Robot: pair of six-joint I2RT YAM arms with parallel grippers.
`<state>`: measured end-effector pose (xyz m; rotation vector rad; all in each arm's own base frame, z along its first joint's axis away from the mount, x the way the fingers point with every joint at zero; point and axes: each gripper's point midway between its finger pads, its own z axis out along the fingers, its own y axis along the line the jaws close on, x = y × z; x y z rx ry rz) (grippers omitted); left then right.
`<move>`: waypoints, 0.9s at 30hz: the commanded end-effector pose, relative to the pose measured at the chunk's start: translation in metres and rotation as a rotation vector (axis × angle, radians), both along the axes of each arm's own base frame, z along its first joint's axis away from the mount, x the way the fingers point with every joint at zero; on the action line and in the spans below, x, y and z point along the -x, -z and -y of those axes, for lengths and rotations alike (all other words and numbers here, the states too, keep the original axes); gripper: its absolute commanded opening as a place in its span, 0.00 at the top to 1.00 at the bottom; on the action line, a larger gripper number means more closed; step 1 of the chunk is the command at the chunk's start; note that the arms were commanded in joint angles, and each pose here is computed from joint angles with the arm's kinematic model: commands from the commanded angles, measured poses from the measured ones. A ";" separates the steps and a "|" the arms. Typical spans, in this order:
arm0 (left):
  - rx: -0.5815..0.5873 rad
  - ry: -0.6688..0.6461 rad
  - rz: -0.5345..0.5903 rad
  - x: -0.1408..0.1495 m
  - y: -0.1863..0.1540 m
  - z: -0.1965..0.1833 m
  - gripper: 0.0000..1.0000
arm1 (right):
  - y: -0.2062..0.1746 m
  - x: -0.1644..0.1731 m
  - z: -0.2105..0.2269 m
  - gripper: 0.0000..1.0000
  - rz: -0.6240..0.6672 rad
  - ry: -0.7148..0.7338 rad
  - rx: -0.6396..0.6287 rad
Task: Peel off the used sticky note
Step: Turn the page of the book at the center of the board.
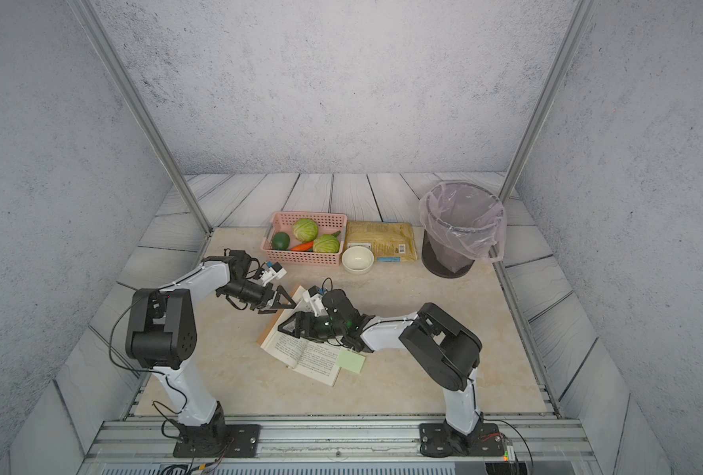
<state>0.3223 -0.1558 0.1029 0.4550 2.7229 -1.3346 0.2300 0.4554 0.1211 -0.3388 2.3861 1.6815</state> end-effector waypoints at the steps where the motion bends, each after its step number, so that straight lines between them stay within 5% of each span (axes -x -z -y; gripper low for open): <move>1: 0.033 0.023 0.017 0.007 -0.012 0.000 0.23 | 0.003 0.003 -0.005 0.11 -0.012 -0.021 0.000; 27: 0.021 0.011 0.001 0.006 0.000 -0.008 0.24 | 0.002 0.004 -0.005 0.11 -0.009 -0.026 0.001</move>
